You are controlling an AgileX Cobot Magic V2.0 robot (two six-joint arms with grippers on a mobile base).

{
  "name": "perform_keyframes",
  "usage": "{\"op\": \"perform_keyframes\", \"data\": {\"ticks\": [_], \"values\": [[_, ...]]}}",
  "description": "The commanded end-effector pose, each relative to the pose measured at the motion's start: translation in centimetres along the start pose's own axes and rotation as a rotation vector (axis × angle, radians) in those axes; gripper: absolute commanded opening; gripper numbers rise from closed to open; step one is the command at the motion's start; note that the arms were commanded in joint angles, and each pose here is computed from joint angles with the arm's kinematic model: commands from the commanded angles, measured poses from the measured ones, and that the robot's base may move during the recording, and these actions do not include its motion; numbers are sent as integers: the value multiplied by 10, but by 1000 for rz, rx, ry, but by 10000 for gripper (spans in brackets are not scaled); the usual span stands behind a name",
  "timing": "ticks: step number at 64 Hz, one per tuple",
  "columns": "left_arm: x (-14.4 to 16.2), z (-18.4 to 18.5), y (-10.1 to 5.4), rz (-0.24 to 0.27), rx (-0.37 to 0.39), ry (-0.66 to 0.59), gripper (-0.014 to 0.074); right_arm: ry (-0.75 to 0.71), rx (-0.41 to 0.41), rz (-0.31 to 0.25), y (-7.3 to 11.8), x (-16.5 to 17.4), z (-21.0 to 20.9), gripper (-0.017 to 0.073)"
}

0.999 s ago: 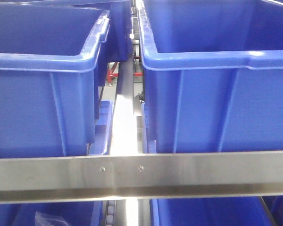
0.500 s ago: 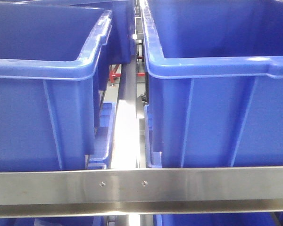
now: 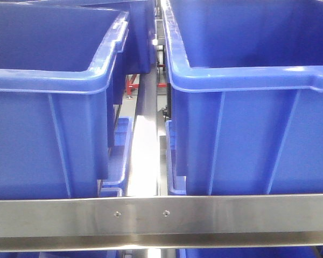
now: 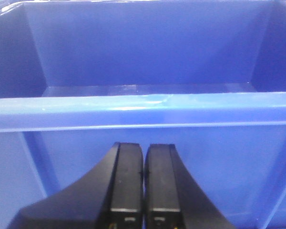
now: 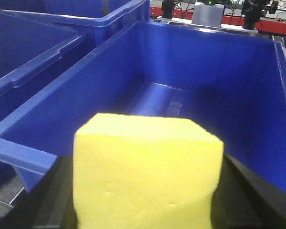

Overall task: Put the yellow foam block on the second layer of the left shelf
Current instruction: 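Stop the base facing the shelf rack, cube held above a bin, then lower the right gripper into the blue bin and open it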

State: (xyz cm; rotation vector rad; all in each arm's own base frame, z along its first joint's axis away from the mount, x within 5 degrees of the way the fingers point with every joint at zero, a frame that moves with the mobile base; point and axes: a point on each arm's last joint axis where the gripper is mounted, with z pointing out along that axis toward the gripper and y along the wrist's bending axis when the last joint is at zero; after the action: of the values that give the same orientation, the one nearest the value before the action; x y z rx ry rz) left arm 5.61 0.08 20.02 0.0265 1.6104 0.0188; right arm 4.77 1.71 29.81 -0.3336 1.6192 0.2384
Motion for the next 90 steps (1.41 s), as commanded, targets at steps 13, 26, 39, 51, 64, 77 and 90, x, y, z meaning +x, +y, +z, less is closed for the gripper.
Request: {"op": "perform_keyframes", "data": {"ticks": [13, 26, 39, 51, 64, 77, 90], "values": [[0, 0, -2, -7, 21, -74, 136, -88, 7, -11, -1, -27, 5, 236], [0, 0, -2, -7, 21, -74, 136, 41, 5, -14, -3, -80, 46, 236], [0, 0, -2, -7, 21, -74, 136, 235, 0, -16, -4, -105, 121, 236], [0, 0, -2, -7, 21, -74, 136, 450, 23, -9, -11, -104, 194, 236], [0, 0, -2, -7, 21, -74, 136, 608, 49, 2, -22, -78, 266, 236], [0, 0, -2, -7, 21, -74, 136, 668, 49, 5, -25, -43, 310, 236], [0, 0, -2, -7, 21, -74, 136, 687, 62, 8, -32, -15, 333, 236]]}}
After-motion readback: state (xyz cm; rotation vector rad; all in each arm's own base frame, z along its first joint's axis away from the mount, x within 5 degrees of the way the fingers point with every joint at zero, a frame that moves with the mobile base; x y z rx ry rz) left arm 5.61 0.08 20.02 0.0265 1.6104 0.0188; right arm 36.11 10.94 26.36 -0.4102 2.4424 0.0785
